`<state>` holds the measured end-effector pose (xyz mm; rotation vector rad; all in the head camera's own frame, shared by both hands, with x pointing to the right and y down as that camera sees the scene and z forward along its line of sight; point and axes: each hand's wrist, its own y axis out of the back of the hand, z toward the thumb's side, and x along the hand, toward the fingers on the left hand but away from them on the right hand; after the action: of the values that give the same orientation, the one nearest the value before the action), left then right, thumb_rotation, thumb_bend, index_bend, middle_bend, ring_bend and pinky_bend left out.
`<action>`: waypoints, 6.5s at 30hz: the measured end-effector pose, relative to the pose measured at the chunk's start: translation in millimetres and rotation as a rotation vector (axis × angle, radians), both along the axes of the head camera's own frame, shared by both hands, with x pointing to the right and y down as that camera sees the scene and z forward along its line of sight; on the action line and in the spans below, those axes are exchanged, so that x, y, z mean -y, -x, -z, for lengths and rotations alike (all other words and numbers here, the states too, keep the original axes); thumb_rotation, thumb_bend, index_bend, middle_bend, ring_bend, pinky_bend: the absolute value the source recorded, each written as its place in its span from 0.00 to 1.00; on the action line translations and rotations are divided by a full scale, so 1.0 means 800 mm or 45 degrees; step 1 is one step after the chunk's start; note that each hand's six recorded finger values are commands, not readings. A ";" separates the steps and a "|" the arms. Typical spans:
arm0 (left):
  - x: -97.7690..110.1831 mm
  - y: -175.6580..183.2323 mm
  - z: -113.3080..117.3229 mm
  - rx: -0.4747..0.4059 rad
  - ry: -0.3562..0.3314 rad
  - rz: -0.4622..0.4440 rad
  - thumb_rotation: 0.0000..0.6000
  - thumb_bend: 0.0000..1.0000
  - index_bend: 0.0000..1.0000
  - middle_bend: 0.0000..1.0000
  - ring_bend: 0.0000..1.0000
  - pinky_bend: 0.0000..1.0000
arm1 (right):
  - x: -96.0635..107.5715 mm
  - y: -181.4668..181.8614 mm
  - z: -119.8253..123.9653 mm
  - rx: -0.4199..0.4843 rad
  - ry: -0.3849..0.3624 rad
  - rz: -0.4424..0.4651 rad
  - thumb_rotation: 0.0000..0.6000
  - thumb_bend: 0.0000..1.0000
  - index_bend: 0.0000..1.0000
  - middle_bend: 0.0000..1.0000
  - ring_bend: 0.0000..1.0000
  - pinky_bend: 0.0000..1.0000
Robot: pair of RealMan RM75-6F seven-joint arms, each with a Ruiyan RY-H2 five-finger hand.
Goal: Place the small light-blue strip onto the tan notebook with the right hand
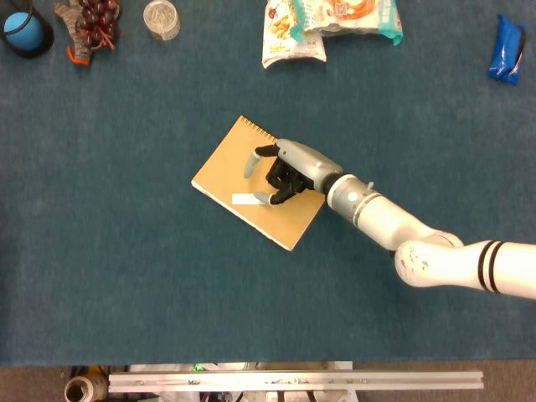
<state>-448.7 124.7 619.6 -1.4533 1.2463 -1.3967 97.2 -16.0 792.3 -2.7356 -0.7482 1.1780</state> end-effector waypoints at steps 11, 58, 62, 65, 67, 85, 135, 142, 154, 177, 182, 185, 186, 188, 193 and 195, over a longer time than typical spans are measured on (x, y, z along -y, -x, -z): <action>0.000 0.003 0.003 0.011 -0.003 -0.002 1.00 0.31 0.07 0.20 0.26 0.17 | 0.019 -0.014 0.026 -0.134 -0.446 0.272 1.00 0.66 0.39 1.00 1.00 1.00; -0.006 0.009 -0.006 -0.004 0.017 0.019 1.00 0.31 0.07 0.20 0.26 0.17 | -0.030 -0.030 0.006 -0.391 -0.688 0.783 0.98 1.00 0.43 1.00 1.00 1.00; -0.006 0.009 -0.007 -0.005 0.017 0.019 1.00 0.31 0.07 0.20 0.26 0.17 | -0.031 -0.031 0.004 -0.400 -0.684 0.784 0.98 1.00 0.43 1.00 1.00 1.00; -0.005 0.009 -0.007 -0.006 0.016 0.018 1.00 0.31 0.07 0.20 0.26 0.17 | -0.031 -0.031 0.003 -0.406 -0.684 0.787 0.98 1.00 0.43 1.00 1.00 1.00; -0.005 0.008 -0.007 -0.006 0.016 0.016 1.00 0.31 0.07 0.20 0.26 0.17 | -0.031 -0.030 0.003 -0.406 -0.685 0.785 0.98 1.00 0.43 1.00 1.00 1.00; -0.005 0.006 -0.004 -0.002 0.014 0.009 1.00 0.31 0.07 0.20 0.26 0.17 | -0.029 -0.016 0.009 -0.366 -0.690 0.757 0.98 1.00 0.43 1.00 1.00 1.00; -0.011 0.009 -0.004 -0.009 0.015 0.016 1.00 0.31 0.07 0.20 0.26 0.17 | -0.034 -0.029 0.007 -0.422 -0.717 0.792 0.98 1.00 0.43 1.00 1.00 1.00; -0.011 0.009 -0.004 -0.009 0.015 0.020 1.00 0.31 0.07 0.20 0.26 0.17 | -0.035 -0.031 0.006 -0.433 -0.713 0.799 0.98 1.00 0.43 1.00 1.00 1.00; -0.010 0.010 -0.003 -0.009 0.011 0.018 1.00 0.31 0.07 0.20 0.26 0.17 | -0.029 -0.029 0.019 -0.405 -0.737 0.756 0.98 1.00 0.43 1.00 1.00 1.00; -0.013 0.013 -0.004 -0.007 0.017 0.029 1.00 0.31 0.07 0.20 0.26 0.17 | -0.034 -0.029 0.005 -0.439 -0.726 0.791 0.98 1.00 0.43 1.00 1.00 1.00; -0.013 0.013 -0.004 -0.008 0.016 0.029 1.00 0.31 0.07 0.20 0.26 0.17 | -0.032 -0.029 0.005 -0.445 -0.731 0.787 0.98 1.00 0.43 1.00 1.00 1.00; -0.013 0.014 -0.004 -0.007 0.015 0.029 1.00 0.31 0.07 0.20 0.26 0.17 | -0.031 -0.030 0.005 -0.447 -0.732 0.784 0.98 1.00 0.43 1.00 1.00 1.00; -0.013 0.014 -0.004 -0.007 0.016 0.029 1.00 0.31 0.07 0.20 0.26 0.17 | -0.031 -0.030 0.006 -0.448 -0.733 0.784 0.98 1.00 0.43 1.00 1.00 1.00; -0.013 0.014 -0.004 -0.007 0.017 0.029 1.00 0.31 0.07 0.20 0.26 0.17 | -0.030 -0.030 0.006 -0.450 -0.734 0.782 0.98 1.00 0.43 1.00 1.00 1.00; -0.013 0.014 -0.005 -0.007 0.019 0.031 1.00 0.31 0.07 0.20 0.26 0.17 | -0.027 -0.031 0.008 -0.452 -0.745 0.768 0.98 1.00 0.43 1.00 1.00 1.00; -0.013 0.014 -0.005 -0.007 0.019 0.031 1.00 0.31 0.07 0.20 0.26 0.17 | -0.026 -0.030 0.011 -0.443 -0.746 0.760 0.98 1.00 0.43 1.00 1.00 1.00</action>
<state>-460.2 135.1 623.4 -1.4573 1.2637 -1.4219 121.1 5.0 783.7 -1.9822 -0.1609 1.0338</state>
